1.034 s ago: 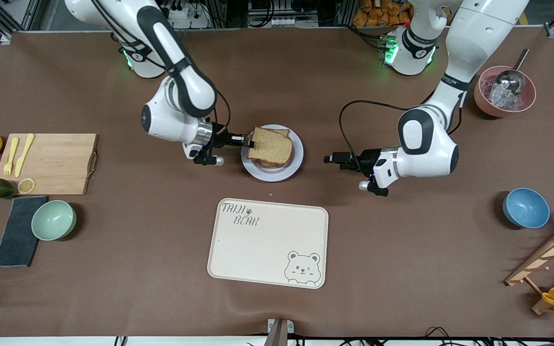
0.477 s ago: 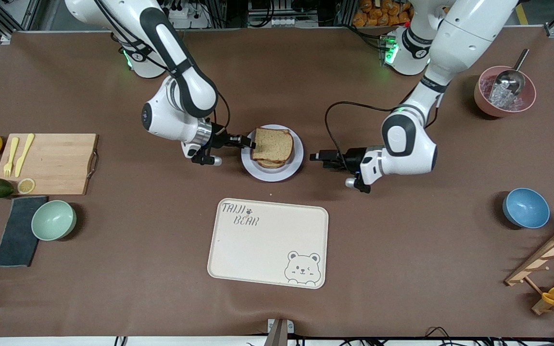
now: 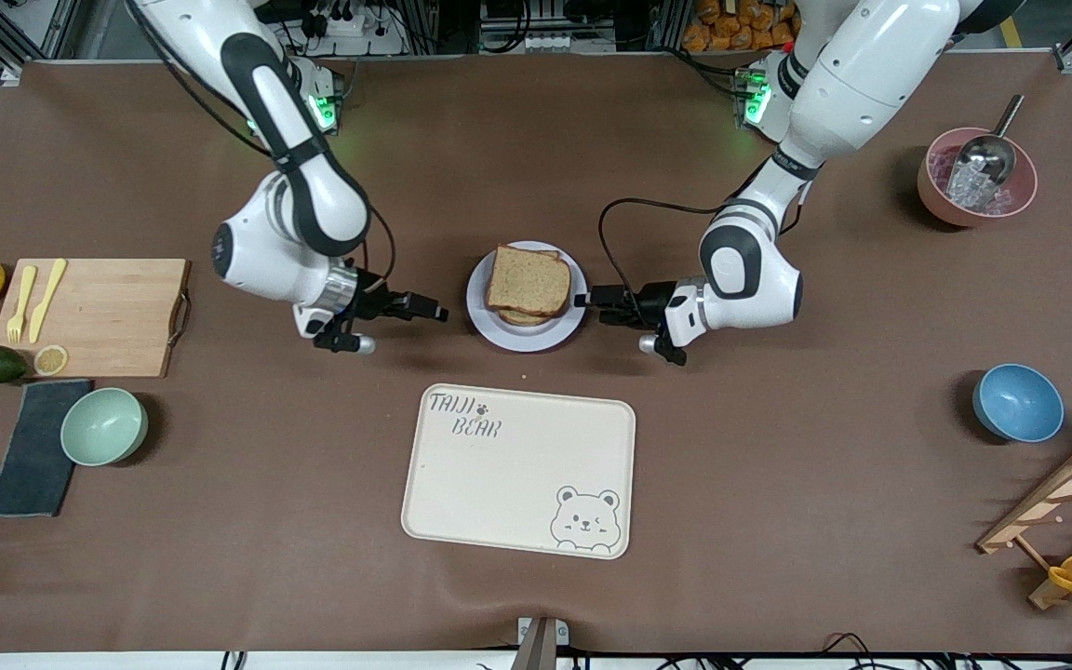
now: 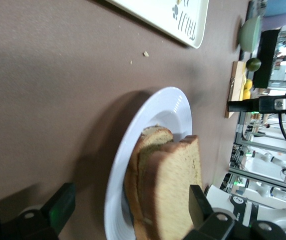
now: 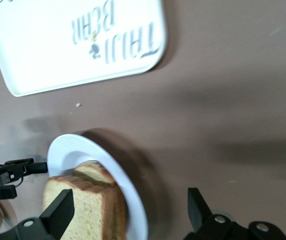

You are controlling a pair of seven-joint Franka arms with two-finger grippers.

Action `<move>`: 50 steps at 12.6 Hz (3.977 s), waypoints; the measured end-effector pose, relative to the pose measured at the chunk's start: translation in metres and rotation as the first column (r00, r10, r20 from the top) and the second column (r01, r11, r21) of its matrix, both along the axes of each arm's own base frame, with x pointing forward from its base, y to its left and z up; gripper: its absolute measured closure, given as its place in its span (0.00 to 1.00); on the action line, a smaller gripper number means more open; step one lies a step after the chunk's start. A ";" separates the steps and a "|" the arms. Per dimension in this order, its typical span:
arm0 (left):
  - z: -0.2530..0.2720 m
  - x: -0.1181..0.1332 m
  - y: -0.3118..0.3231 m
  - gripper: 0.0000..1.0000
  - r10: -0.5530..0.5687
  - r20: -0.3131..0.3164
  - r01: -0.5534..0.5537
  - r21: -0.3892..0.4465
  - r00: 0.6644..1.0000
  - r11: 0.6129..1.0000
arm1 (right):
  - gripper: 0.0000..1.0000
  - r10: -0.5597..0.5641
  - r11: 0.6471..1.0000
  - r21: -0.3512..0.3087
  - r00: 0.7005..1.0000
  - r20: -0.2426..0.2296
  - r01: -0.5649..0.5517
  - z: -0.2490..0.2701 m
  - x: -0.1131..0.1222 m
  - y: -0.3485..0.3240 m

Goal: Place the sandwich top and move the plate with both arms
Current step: 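Release the bread on the toast and grasp the plate rim with the left gripper, then withdraw the right gripper while the left gripper holds the plate, then slide the plate with the left gripper onto the bear tray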

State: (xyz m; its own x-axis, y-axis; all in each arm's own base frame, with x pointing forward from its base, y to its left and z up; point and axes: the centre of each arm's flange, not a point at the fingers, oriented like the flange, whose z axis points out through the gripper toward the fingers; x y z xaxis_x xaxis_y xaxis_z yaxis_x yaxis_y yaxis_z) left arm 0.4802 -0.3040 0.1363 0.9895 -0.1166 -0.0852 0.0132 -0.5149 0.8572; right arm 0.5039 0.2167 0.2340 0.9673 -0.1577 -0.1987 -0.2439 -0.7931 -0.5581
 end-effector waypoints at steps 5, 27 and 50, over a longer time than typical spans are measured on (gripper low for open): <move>-0.012 -0.005 -0.001 0.00 0.003 0.008 -0.003 -0.018 1.000 1.000 | 0.00 0.119 0.989 -0.082 0.990 -0.073 -0.125 0.045 0.052 -0.122; -0.015 -0.018 -0.014 0.94 -0.013 0.022 0.015 -0.081 1.000 0.997 | 0.00 0.177 0.874 -0.463 0.984 0.027 -0.145 0.402 0.033 -0.270; 0.028 0.123 0.003 0.95 0.420 0.054 -0.386 -0.304 0.906 0.871 | 0.00 0.215 0.817 -0.559 0.974 0.066 -0.142 0.406 0.042 -0.258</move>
State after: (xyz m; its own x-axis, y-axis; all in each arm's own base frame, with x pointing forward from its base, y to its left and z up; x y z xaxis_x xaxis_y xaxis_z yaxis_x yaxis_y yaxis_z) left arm 0.6032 -0.3014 0.1648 0.9563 0.2922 0.0074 0.0612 -0.2250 0.9724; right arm 0.5459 -0.0417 0.6400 0.9995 -0.0276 -0.0119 -0.0280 -0.9990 -0.0339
